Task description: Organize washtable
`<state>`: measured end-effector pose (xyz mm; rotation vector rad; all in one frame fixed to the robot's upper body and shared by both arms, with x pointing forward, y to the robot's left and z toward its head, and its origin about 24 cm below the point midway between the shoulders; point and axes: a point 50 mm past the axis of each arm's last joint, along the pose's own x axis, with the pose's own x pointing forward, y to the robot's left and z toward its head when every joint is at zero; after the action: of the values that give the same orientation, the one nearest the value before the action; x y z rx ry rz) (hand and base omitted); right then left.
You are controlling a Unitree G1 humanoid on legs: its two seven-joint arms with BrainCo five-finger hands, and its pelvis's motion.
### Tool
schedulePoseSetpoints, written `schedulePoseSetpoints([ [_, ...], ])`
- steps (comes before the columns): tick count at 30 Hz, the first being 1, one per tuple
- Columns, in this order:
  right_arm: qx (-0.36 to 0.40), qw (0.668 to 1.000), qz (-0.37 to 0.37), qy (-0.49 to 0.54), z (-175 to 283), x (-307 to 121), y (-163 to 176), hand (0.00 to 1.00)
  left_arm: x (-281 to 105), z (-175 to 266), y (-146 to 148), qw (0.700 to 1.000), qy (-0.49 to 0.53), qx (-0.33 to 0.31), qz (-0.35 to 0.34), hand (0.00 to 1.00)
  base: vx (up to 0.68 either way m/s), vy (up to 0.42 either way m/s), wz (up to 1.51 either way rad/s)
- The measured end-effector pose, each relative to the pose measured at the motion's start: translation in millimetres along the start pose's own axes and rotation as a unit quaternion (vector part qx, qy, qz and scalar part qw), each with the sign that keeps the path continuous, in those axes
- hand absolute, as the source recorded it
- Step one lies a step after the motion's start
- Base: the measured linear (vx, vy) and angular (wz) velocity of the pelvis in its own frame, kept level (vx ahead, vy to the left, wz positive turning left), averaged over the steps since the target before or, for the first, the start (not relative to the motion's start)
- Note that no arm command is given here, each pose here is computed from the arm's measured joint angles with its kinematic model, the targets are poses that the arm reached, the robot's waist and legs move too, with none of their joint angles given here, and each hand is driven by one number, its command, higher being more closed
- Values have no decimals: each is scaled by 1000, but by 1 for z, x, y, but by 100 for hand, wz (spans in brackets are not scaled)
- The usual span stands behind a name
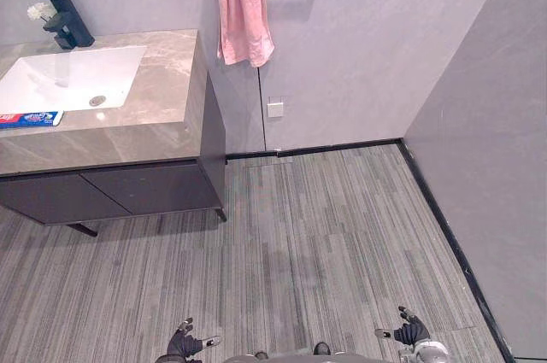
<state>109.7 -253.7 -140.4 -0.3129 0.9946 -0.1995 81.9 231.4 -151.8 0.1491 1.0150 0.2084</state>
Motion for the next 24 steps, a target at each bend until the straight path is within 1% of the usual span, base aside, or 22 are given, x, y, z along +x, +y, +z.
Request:
schedulePoseSetpoints([
  [10,0,1000,0,5,-3,-1,0,0,-1,-4,2,1000,5,-2,3,0,-85,-34,1],
  [24,4,1000,-2,11,-3,0,0,0,-2,-6,2,1000,8,-2,4,0,4,-19,-8],
])
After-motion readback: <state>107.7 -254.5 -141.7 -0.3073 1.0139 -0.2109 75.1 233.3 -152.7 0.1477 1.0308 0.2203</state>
